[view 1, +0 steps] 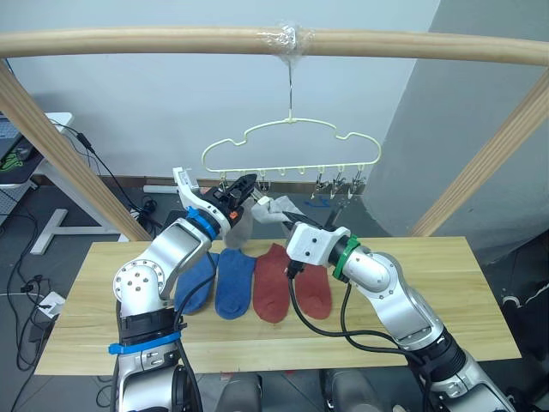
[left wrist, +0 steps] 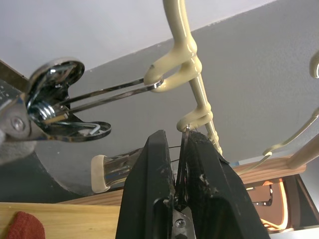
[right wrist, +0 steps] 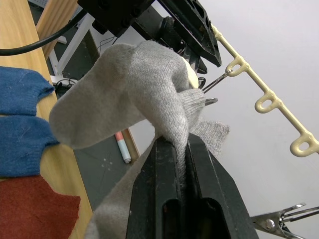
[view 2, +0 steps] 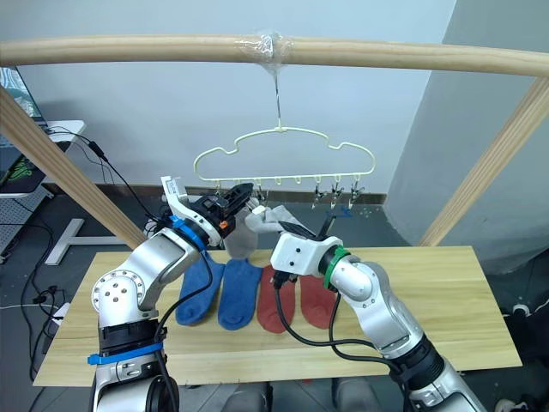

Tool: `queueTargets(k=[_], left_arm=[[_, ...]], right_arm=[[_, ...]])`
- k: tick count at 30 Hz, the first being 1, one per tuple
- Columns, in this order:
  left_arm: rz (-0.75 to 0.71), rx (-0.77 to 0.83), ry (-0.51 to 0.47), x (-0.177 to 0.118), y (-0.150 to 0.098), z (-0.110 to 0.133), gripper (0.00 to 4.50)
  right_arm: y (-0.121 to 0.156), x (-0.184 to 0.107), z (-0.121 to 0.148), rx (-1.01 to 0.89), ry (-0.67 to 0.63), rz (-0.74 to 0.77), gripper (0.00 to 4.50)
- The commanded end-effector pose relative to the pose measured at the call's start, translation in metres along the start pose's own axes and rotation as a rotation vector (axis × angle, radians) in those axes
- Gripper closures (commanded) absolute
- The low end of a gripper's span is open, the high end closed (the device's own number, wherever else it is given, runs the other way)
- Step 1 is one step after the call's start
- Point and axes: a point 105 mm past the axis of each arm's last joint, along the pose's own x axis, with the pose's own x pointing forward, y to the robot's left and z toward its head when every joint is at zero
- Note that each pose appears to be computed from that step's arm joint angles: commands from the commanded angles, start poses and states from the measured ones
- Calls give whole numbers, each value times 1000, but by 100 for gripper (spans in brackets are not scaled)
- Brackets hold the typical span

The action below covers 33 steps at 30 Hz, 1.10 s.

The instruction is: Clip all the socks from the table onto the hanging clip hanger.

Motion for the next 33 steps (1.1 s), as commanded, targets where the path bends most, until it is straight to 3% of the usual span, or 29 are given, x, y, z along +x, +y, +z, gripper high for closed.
queueTargets(k=[1,5,17,20,25,30,33], left_arm=[[-18,31,1,-1,-5,0,439],[-34,57,5,-2,-7,0,439],[-51,57,8,-9,-10,0,73],[-47,77,23,-17,-12,-2,3],[-22,142,69,-36,-15,-8,3],[17,356,142,-52,-19,-13,3],[-18,422,165,-56,-30,-16,0]], right_arm=[[-9,1,12,-9,-44,-30,448],[-9,1,10,1,-36,-31,448],[-11,2,3,77,-11,-53,450],[-13,3,1,85,-6,-59,450],[-17,5,-1,129,-8,-77,450],[-11,11,1,317,-25,-70,450],[-5,14,3,446,-35,-44,380]])
